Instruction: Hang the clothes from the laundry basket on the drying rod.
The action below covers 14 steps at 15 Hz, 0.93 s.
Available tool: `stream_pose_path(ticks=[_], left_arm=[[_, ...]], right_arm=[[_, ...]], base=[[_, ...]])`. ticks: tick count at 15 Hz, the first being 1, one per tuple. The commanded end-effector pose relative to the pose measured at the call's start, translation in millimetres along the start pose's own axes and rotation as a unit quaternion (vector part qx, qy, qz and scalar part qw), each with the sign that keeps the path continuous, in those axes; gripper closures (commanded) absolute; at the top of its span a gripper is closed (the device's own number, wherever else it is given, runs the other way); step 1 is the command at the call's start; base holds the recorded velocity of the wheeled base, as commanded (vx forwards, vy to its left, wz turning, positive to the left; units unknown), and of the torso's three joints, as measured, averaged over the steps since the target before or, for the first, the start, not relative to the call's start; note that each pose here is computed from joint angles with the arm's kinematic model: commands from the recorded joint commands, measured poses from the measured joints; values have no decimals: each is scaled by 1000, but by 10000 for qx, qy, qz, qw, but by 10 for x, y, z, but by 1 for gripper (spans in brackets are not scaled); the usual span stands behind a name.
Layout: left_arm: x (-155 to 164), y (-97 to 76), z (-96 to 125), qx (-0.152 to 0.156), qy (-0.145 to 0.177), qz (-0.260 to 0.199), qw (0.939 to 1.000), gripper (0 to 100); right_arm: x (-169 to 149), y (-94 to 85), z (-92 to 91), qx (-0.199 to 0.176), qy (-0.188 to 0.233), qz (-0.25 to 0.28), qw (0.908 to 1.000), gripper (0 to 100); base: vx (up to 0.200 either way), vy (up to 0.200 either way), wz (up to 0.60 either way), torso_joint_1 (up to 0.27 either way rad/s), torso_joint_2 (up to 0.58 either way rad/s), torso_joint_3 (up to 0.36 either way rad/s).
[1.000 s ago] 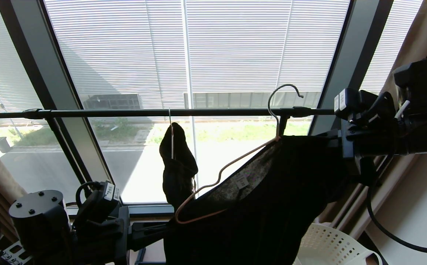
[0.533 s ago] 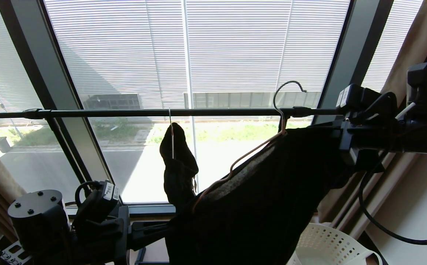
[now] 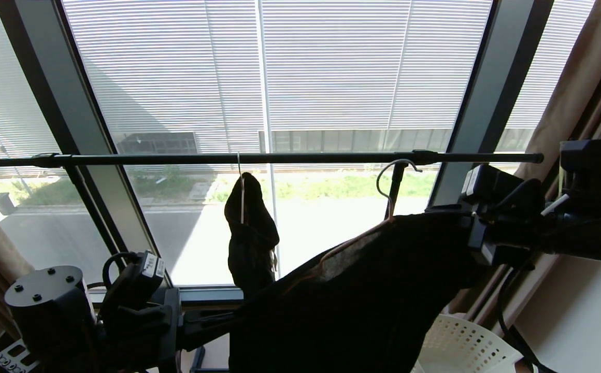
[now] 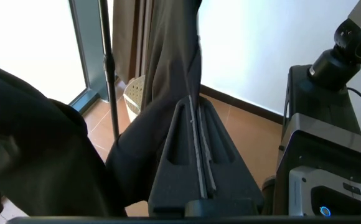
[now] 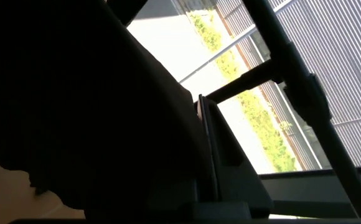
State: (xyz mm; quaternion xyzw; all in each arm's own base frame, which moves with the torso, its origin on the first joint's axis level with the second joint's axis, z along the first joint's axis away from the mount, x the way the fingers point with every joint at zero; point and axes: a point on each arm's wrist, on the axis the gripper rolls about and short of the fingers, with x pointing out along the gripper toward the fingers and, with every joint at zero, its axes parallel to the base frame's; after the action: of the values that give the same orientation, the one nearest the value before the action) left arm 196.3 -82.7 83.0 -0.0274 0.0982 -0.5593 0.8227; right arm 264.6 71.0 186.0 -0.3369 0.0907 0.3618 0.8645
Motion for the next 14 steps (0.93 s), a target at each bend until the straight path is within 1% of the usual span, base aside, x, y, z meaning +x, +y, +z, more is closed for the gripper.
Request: stream_pose_path(ticks=[1,2,3,5,6,7,8,9,10,11,13,14], left_arm=[[-4,-8,22,30,-39,26,10000,100],[-4,-8,22,30,-39,26,10000,100],[30,19,37,22,-67,272,9996,100],[87,-1,58,8,-96,458,9989,100],[134,-15,94,-18,-163,548,9984,100],[160,-23,104,-60,-185,593,9980,100],[255,-69,139,-170,-259,688,9971,100],[289,-66,176,-126,-333,667,9971,100],[309,-56,271,24,-517,646,9966,100],[325,-43,333,39,-534,645,9965,100],[355,-22,530,-117,-331,660,9972,100],[359,-40,701,-211,-177,657,9975,100]], right_arm=[[52,260,-220,67,14,123,9999,100],[52,260,-220,67,14,123,9999,100],[78,373,-332,177,45,169,9997,100],[87,488,-402,243,95,310,9992,100],[85,533,-440,269,112,345,9990,100],[95,535,-441,273,78,353,9990,100],[129,517,-436,304,1,374,9988,100],[197,485,-440,322,12,373,9988,100],[257,469,-458,336,59,375,9987,100],[275,455,-461,332,68,343,9988,100],[271,436,-439,297,-5,265,9992,100],[261,438,-430,293,-19,251,9993,100]], base=[[0,0,0,0,0,0],[0,0,0,0,0,0],[0,0,0,0,0,0],[0,0,0,0,0,0],[0,0,0,0,0,0],[0,0,0,0,0,0],[0,0,0,0,0,0],[0,0,0,0,0,0],[0,0,0,0,0,0],[0,0,0,0,0,0],[0,0,0,0,0,0],[0,0,0,0,0,0]])
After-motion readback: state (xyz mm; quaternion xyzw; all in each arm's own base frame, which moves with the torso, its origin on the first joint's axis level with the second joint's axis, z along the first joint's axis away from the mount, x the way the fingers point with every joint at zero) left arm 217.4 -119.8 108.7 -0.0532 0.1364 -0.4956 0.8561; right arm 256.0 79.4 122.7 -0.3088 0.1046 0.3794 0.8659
